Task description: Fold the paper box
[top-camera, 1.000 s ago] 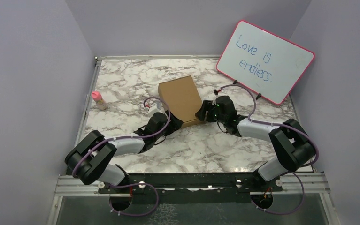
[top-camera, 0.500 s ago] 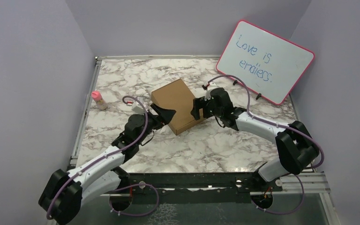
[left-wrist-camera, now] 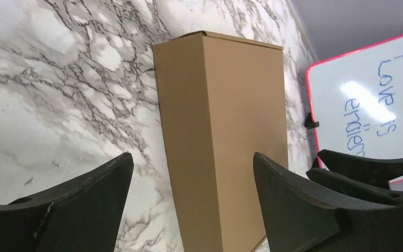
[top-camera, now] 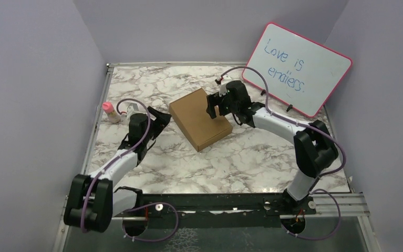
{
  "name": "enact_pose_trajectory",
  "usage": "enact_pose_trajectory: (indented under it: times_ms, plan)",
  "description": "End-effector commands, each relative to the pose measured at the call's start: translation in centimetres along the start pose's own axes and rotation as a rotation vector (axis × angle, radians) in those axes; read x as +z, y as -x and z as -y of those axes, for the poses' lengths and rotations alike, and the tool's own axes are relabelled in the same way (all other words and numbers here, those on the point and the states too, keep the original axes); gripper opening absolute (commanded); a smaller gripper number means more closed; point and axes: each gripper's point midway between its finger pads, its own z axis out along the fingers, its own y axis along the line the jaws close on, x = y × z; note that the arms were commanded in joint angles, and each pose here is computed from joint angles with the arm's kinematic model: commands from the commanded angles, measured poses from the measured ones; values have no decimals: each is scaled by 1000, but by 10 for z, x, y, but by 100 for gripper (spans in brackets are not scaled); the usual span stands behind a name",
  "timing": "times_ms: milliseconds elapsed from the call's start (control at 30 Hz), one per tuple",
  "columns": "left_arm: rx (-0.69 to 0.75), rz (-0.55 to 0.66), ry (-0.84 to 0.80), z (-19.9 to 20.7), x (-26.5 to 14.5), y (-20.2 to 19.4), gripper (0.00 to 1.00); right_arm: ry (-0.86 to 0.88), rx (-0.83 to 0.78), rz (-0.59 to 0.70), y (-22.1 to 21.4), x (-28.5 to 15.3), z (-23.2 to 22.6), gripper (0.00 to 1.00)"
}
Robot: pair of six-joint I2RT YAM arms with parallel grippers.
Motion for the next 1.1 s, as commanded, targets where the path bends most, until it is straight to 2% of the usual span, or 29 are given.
enact_pose_trajectory:
  times_ms: [0, 267, 733, 933, 1067]
  plan:
    - [-66, -1, -88, 30, 38, 28, 85, 54, 25, 1, 19, 29, 4, 89]
    - [-83, -15, -91, 26, 94, 33, 86, 155, 189, 32, 38, 69, 12, 87]
    - [-37, -60, -72, 0, 143, 14, 88, 292, 240, -26, 16, 97, -6, 81]
    - [-21, -121, -183, 13, 150, 0, 86, 409, 229, -75, 1, 100, -23, 76]
    - [-8, -145, -293, 38, 141, -8, 84, 489, 231, -99, -7, 98, -35, 72]
